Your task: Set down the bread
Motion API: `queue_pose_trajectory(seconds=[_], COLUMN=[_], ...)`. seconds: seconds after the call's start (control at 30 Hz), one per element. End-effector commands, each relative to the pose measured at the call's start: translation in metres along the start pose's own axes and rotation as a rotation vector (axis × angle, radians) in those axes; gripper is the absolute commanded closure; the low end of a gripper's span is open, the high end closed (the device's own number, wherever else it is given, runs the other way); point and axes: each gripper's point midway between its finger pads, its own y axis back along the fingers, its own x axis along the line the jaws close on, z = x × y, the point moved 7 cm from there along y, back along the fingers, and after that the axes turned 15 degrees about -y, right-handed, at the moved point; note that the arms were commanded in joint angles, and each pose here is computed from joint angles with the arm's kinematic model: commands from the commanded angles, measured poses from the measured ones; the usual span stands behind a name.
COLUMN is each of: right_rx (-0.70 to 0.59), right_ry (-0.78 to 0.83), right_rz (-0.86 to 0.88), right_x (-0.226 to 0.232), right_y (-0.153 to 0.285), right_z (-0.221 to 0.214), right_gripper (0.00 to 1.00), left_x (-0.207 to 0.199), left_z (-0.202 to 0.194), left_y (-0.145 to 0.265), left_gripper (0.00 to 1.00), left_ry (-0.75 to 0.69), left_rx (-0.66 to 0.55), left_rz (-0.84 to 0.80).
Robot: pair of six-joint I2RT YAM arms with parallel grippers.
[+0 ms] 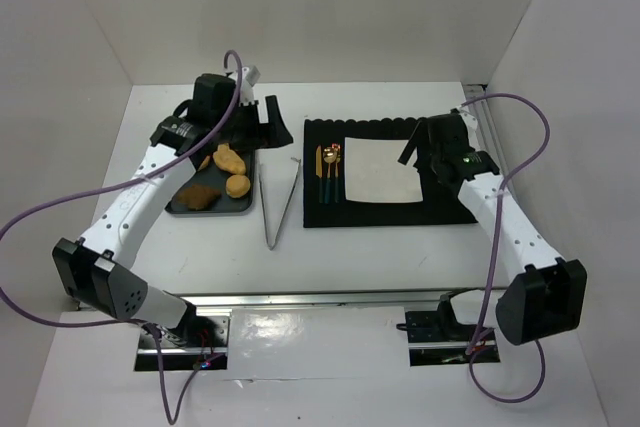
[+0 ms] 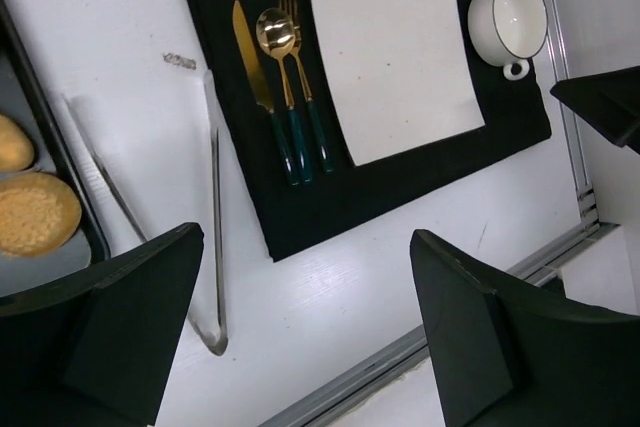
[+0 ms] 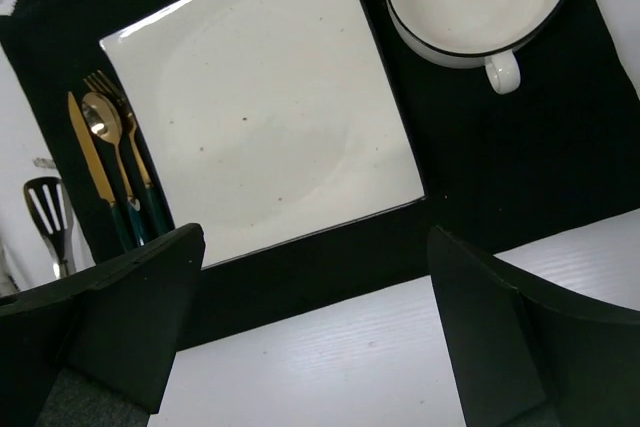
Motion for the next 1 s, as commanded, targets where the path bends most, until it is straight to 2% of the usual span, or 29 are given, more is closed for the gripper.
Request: queue_pose_trajectory(seconds=[0.0, 0.17, 0.33, 0.37, 0.43, 0.47, 0.5, 0.57, 0.67, 0.83, 0.97], right_rx=[-0.059, -0.082, -0.07, -0.068, -0.074, -0.078, -0.073, -0.075, -0.053, -0.041, -0.045], right_ry=[-0.011, -0.015, -0.006, -0.006, -0.008, -0.01, -0.008, -0.012, -0.005, 0.006, 0.013], right_rz=[0.009, 0.005, -0.023, -0.026, -0.019, -0.013, -0.02, -0.003, -0.015, -0.015, 0.003], right_x=[-0.008, -0.013, -0.018, -0.02, -0.022, -0.024, -0.027, -0.026, -0.027, -0.021, -0.019], right_y=[0.02, 0.024, 0.025, 0.025, 0.026, 0.029, 0.025, 0.026, 0.017, 0.015, 0.013], right_z=[0.008, 0.008, 0.006, 0.004, 0.002, 0.002, -0.002, -0.002, -0.007, -0.004, -0.004], right_gripper=[0.0, 0.0, 0.0, 0.0, 0.0, 0.0, 0.0, 0.0, 0.0, 0.0, 0.0], left_x=[-0.012, -0.024, -0.033, -0.023, -0.016, -0.014, -0.003, -0.011, -0.016, -0.005, 0.003], left_z=[0.016, 0.011, -0.006, -0.014, -0.037, -0.036, -0.054, -0.081, -0.112, -0.15, -0.171], left_y=[-0.001, -0.01, -0.02, -0.027, -0.035, -0.038, -0.058, -0.067, -0.077, -0.084, -0.079], left_gripper=[0.02, 0.01, 0.01, 0.01, 0.01, 0.01, 0.01, 0.01, 0.01, 0.01, 0.01], left_ry=[-0.051, -0.048, -0.04, -0.021, 0.03, 0.03, 0.012, -0.056, -0.073, 0.024, 0.081], left_rx=[-0.057, -0.04, 0.025, 0.032, 0.174, 0.22, 0.335, 0.44, 0.492, 0.545, 0.537], left_rz=[0.004, 0.046, 0.01, 0.089, 0.185, 0.212, 0.272, 0.304, 0.354, 0.434, 0.486])
